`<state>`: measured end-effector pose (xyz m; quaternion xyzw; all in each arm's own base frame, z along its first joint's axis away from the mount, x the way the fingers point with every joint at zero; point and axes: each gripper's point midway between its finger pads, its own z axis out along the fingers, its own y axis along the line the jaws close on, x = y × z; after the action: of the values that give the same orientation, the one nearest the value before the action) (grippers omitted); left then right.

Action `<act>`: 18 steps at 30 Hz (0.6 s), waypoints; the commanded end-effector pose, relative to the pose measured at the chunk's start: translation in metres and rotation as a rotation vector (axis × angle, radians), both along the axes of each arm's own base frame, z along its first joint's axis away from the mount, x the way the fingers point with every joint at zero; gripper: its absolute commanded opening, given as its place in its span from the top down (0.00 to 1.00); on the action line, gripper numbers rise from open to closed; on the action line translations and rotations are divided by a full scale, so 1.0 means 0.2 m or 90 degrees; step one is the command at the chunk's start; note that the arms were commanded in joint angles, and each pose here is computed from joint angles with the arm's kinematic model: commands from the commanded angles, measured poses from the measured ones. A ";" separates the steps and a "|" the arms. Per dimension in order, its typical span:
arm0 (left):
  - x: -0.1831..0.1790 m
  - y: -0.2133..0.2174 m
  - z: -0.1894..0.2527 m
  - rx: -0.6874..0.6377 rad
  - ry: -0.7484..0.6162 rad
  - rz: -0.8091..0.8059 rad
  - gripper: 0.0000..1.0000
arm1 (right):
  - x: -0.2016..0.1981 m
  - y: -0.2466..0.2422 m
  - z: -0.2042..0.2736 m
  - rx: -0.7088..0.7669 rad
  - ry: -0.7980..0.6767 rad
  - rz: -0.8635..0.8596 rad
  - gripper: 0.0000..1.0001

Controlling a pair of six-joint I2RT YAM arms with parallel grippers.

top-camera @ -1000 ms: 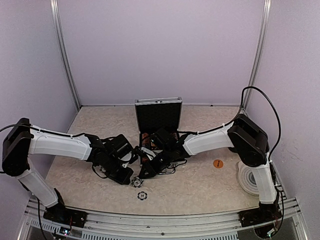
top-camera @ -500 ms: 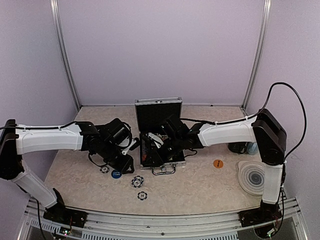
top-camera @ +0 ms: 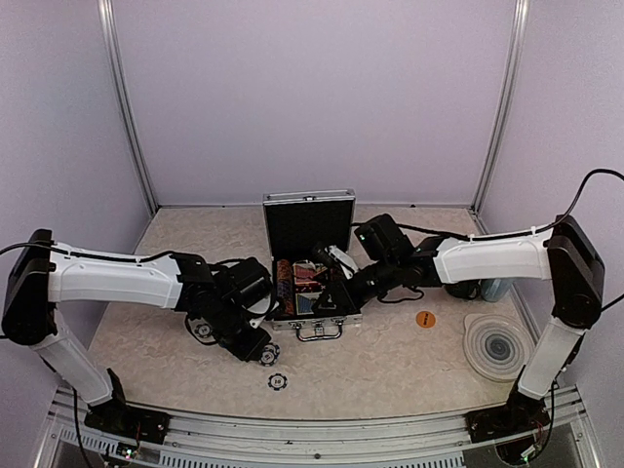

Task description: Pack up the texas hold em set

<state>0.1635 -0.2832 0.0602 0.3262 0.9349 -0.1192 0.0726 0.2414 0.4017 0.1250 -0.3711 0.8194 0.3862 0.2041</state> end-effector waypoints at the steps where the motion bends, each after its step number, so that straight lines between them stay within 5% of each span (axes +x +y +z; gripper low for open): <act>1: 0.02 -0.01 -0.03 -0.011 -0.002 0.040 1.00 | 0.01 -0.01 0.01 0.014 -0.010 -0.007 0.62; 18: -0.02 0.01 -0.09 -0.046 -0.006 0.116 1.00 | -0.03 0.15 -0.14 -0.004 0.017 0.017 0.68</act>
<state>0.1530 -0.2730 0.0309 0.2536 0.9572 -0.1204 0.0697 0.2429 0.4105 0.1129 -0.3606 0.8191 0.3992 0.1993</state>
